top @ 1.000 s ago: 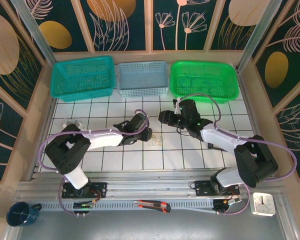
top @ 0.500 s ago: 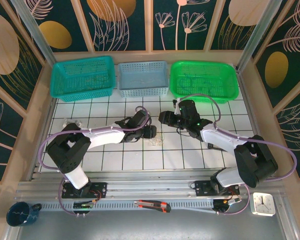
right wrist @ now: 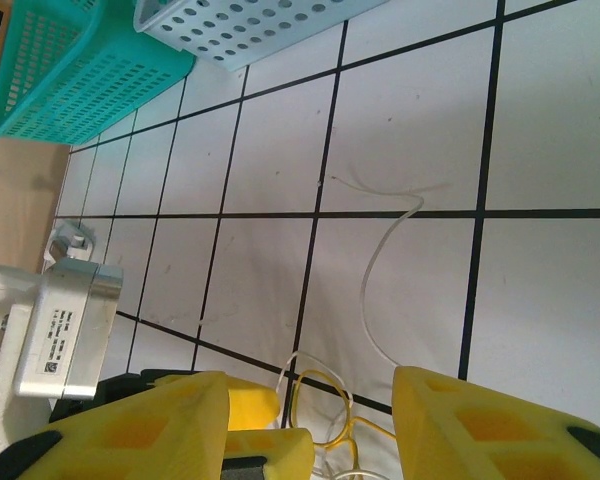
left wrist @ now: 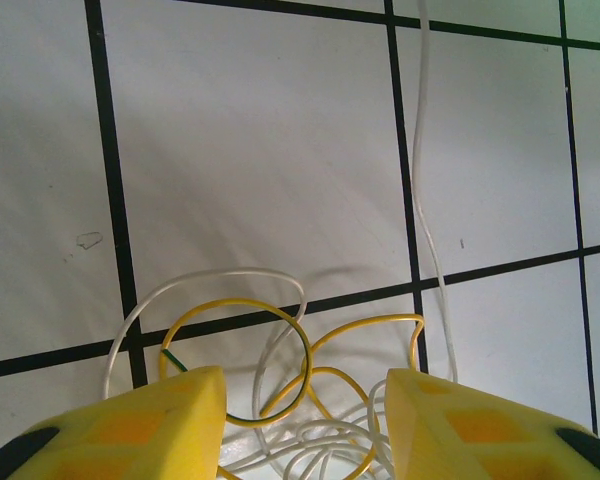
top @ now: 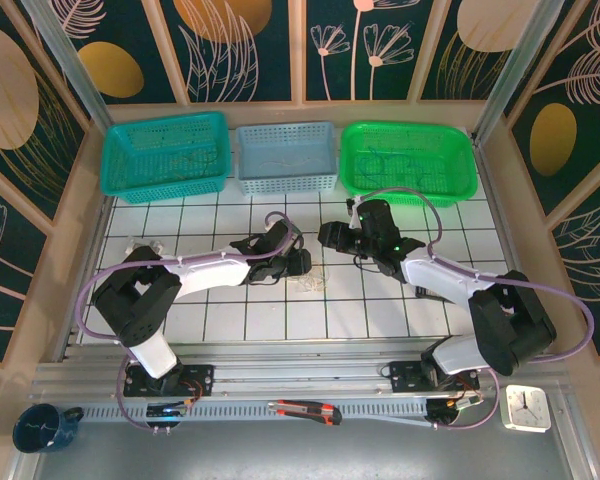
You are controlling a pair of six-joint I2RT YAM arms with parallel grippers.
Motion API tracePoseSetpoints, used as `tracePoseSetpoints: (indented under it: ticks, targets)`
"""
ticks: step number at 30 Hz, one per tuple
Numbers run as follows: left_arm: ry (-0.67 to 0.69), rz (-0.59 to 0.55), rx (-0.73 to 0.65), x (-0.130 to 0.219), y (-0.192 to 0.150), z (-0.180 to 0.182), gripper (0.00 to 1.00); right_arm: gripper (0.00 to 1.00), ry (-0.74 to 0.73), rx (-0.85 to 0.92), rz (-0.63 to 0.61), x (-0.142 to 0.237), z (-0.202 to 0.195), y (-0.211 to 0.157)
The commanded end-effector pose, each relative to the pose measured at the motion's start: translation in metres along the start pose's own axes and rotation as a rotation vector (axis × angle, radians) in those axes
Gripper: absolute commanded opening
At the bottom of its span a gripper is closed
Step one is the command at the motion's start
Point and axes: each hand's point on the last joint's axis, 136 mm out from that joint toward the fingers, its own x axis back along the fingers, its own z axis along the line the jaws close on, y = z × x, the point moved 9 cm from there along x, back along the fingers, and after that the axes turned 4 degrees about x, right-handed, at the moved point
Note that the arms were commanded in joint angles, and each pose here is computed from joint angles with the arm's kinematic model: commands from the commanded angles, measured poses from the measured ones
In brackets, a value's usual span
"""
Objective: Untangle the cables
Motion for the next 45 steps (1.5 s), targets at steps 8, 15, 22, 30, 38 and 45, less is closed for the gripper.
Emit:
tracePoseSetpoints:
  ticks: [8,15,22,30,38,45]
  targets:
    - [0.034,0.049,0.060,-0.006,-0.014,0.014,0.46,0.46,0.004,0.041,-0.020,0.007,0.005,0.000]
    - [0.047,0.056,0.056,-0.012,-0.015,0.016,0.46,0.46,0.004,0.041,-0.020,0.007,0.004,-0.001]
    - [0.067,0.058,0.045,-0.020,-0.015,0.017,0.45,0.46,-0.003,0.042,-0.019,0.007,0.003,-0.002]
    - [0.073,0.049,0.035,-0.026,-0.010,0.015,0.38,0.46,-0.010,0.039,-0.015,0.008,0.001,-0.003]
    - [0.081,0.052,0.023,-0.029,-0.011,0.019,0.15,0.45,-0.008,0.039,-0.020,0.008,0.001,-0.003]
    - [0.068,0.029,-0.008,-0.022,-0.005,0.013,0.00,0.45,0.004,0.041,-0.020,0.011,0.004,-0.003]
